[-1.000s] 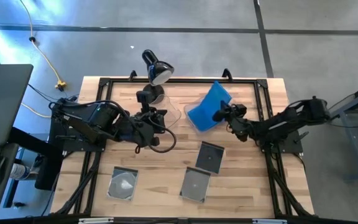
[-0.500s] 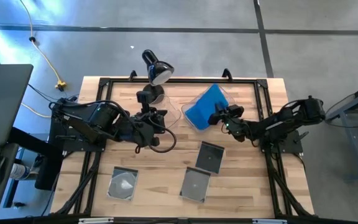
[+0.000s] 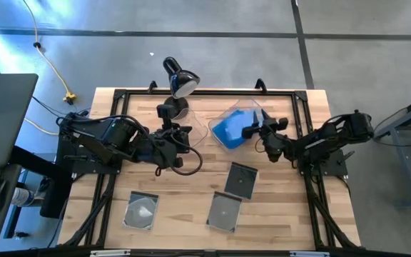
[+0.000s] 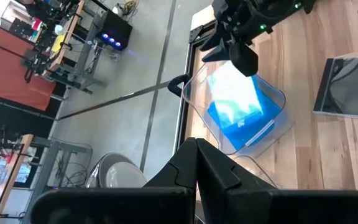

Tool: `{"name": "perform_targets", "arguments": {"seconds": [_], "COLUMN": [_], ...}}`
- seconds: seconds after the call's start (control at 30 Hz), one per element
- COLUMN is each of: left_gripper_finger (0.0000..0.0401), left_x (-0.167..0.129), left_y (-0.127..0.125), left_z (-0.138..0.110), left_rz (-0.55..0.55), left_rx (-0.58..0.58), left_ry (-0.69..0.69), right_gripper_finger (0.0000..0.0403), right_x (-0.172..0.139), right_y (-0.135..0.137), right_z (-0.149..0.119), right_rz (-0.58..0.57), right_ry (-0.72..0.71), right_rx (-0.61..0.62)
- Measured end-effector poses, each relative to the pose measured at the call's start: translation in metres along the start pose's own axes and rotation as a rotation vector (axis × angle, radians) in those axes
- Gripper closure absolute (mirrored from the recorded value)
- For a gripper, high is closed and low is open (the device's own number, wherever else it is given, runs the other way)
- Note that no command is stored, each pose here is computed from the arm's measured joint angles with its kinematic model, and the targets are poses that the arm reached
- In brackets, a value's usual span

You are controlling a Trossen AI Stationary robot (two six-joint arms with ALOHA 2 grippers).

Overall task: Pick & place jewel cases by type
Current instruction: Put the blue CD case into the right transparent bin, then put the bottom left black CD case into the left transparent bin

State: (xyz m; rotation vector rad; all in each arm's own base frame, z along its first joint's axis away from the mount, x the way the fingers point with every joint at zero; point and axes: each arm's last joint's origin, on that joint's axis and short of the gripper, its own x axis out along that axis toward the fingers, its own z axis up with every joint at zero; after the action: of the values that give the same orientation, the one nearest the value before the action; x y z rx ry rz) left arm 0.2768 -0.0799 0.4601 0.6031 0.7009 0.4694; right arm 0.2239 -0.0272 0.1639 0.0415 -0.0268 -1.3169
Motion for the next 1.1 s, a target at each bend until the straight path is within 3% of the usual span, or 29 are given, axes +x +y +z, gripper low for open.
{"name": "perform_targets", "arguments": {"seconds": [0.13,0.2,0.43,0.63,0.93,1.1], "left_gripper_finger": [0.0401,0.0401,0.0401,0.0401,0.0401,0.0401], "left_x": [0.000,0.000,0.000,0.000,-0.016,-0.052], "left_y": [0.000,0.000,0.000,0.000,0.009,0.019], "left_z": [0.000,0.000,0.000,0.000,0.005,0.005], "left_rz": [0.000,0.000,-0.001,-0.001,0.021,-0.021], "left_rx": [0.000,0.000,0.000,0.000,-0.027,-0.072], "left_ry": [0.000,0.000,0.000,0.000,-0.046,-0.112], "right_gripper_finger": [0.0261,0.0261,0.0261,0.0266,0.0293,0.0299], "right_x": [0.010,0.016,0.025,0.017,-0.021,-0.050], "right_y": [-0.005,-0.006,0.000,0.005,0.015,0.022], "right_z": [0.000,0.000,-0.001,0.004,0.064,0.102], "right_rz": [-0.072,-0.051,0.292,0.381,0.678,0.777], "right_ry": [-0.004,-0.002,0.024,-0.009,-0.179,-0.088], "right_rx": [-0.010,0.010,-0.003,-0.047,-0.105,-0.232]}}
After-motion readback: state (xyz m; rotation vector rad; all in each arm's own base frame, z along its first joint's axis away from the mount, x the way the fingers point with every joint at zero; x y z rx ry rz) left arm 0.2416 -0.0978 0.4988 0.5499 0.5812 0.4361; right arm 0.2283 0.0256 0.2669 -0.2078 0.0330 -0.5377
